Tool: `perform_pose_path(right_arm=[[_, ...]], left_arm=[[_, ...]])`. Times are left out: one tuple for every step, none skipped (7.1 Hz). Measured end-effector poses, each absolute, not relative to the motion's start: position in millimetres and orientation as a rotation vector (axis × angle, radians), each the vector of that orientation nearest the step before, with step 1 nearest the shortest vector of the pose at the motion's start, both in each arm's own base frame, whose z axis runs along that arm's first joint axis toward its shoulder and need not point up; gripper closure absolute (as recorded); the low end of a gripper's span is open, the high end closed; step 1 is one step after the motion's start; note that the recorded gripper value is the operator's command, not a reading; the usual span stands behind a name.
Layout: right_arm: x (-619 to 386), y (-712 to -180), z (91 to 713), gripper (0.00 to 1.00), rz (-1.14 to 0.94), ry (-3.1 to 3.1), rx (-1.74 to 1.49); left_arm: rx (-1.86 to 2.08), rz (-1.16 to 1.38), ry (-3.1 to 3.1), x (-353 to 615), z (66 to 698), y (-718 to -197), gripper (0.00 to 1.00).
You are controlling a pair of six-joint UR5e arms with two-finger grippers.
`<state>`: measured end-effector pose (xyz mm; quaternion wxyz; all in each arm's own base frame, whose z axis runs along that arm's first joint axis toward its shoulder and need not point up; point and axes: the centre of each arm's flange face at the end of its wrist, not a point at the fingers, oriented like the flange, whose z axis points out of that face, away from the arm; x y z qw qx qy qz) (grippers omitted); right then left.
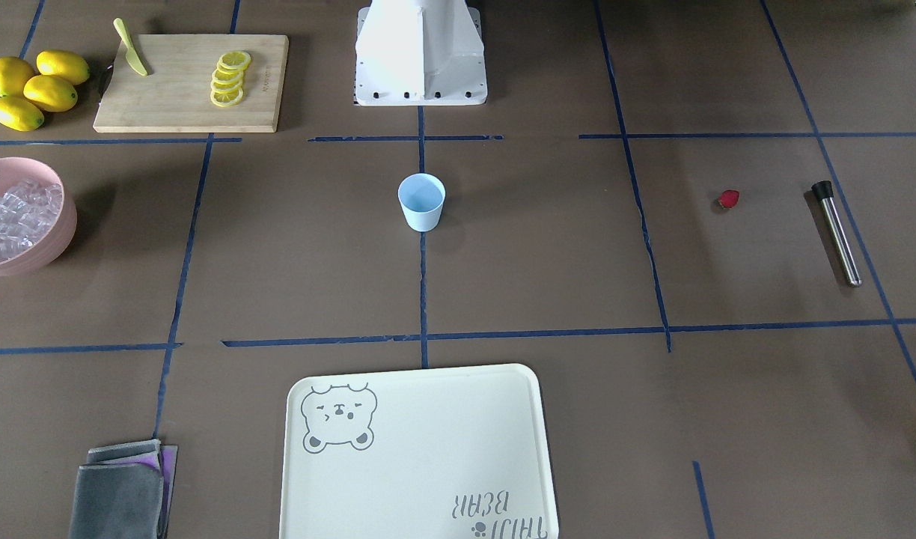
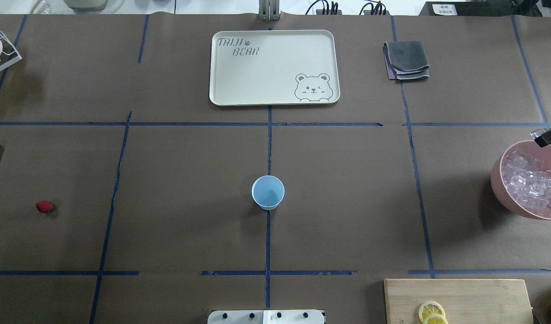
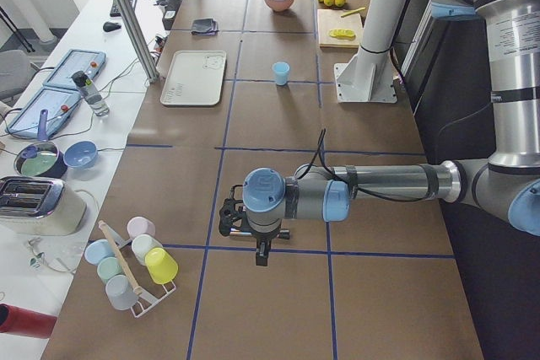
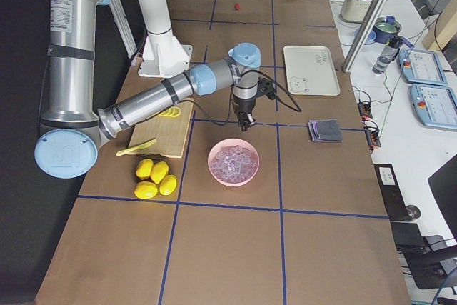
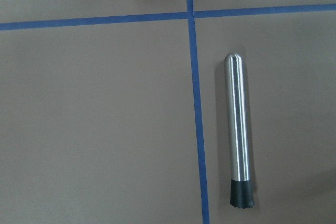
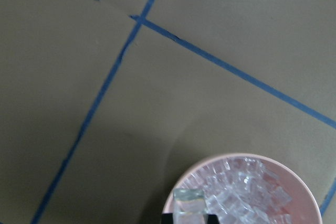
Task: Mash ice and strawberries in cup
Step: 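Carry the ice cube with the right gripper over the blue cup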
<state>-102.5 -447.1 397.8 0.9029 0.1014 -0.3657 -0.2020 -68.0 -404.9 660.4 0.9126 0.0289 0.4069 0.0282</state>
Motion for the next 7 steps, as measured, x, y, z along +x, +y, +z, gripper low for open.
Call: perform_pose_path(right_arm=[[-119,-459,360,1.0,-0.339,-0.805,0.201],[-151,-462,319,1.0,-0.262,-0.857,0.174],[-197,-457,275,1.0,-0.185,-0.905,0.129],[-250,-441,234,1.0,-0.122,-0.934,0.085],[-310,-417,196,1.0,-0.071,-0.943,0.059],[-367,-392,163,1.0,-0.021,-0.943,0.046],[-421,-374,136,1.0,0.029,-0.937,0.032]], left_arm=[[0.058,0.057,0.839,-68,661,-405,0.0],[0.057,0.056,0.844,-68,661,-405,0.0],[0.054,0.055,0.86,-67,662,-404,0.0],[0.052,0.054,0.874,-66,662,-404,0.0],[0.05,0.053,0.88,-65,663,-404,0.0],[0.049,0.052,0.883,-65,663,-404,0.0],[0.048,0.051,0.883,-65,664,-404,0.0]])
